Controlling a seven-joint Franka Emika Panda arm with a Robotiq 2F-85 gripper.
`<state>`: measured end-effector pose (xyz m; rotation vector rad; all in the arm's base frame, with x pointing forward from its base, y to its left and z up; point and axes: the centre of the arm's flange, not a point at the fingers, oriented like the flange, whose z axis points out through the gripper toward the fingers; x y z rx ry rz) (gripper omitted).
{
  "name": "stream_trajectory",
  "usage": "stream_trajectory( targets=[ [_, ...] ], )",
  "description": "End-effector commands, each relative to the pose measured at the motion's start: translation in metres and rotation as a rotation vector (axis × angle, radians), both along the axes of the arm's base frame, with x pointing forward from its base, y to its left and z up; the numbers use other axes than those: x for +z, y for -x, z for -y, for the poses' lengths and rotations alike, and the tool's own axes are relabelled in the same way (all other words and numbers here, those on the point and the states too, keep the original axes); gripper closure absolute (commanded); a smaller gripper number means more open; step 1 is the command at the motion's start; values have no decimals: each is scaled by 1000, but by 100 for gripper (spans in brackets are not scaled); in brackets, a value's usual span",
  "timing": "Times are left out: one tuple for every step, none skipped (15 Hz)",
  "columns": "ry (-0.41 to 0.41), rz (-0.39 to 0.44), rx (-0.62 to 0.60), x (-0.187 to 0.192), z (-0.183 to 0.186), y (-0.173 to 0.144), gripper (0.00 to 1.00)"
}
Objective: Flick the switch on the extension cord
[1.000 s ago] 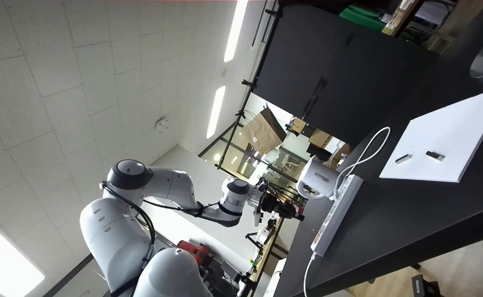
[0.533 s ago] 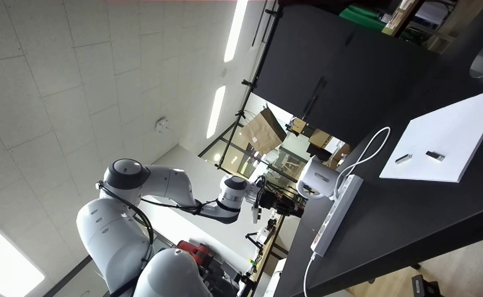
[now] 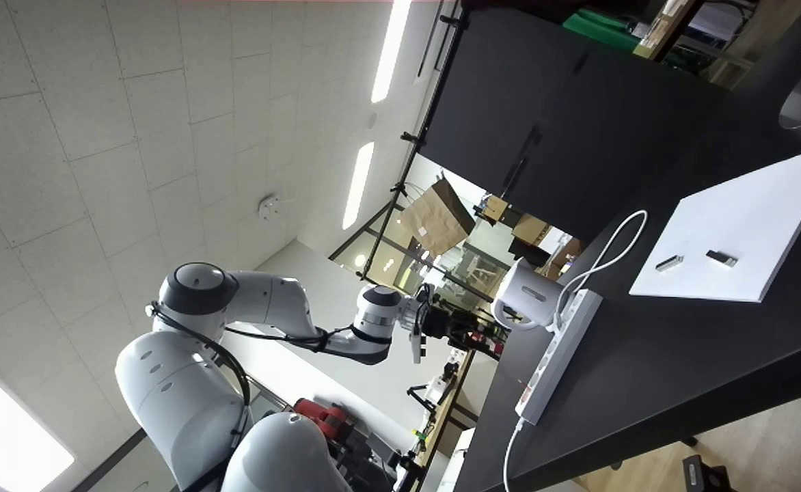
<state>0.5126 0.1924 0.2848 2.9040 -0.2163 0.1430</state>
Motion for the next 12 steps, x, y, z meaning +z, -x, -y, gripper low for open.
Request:
stream_trajectory(
  targets=[
    [11,-5,6,1,1,1,4],
    [18,-12,9,2,1,2,0],
    [20,-14,12,3,0,3,0],
    [20,-15,15,3,0,3,0],
    [21,-16,16,2,0,3,0],
    [21,-17,16,2,0,3,0],
    [21,-17,17,2,0,3,0],
    [21,-17,17,2,0,3,0],
    [21,-17,17,2,0,3,0],
    [21,-18,17,2,0,3,0],
    [21,-18,17,2,0,3,0],
    [22,-18,17,2,0,3,0]
  ],
)
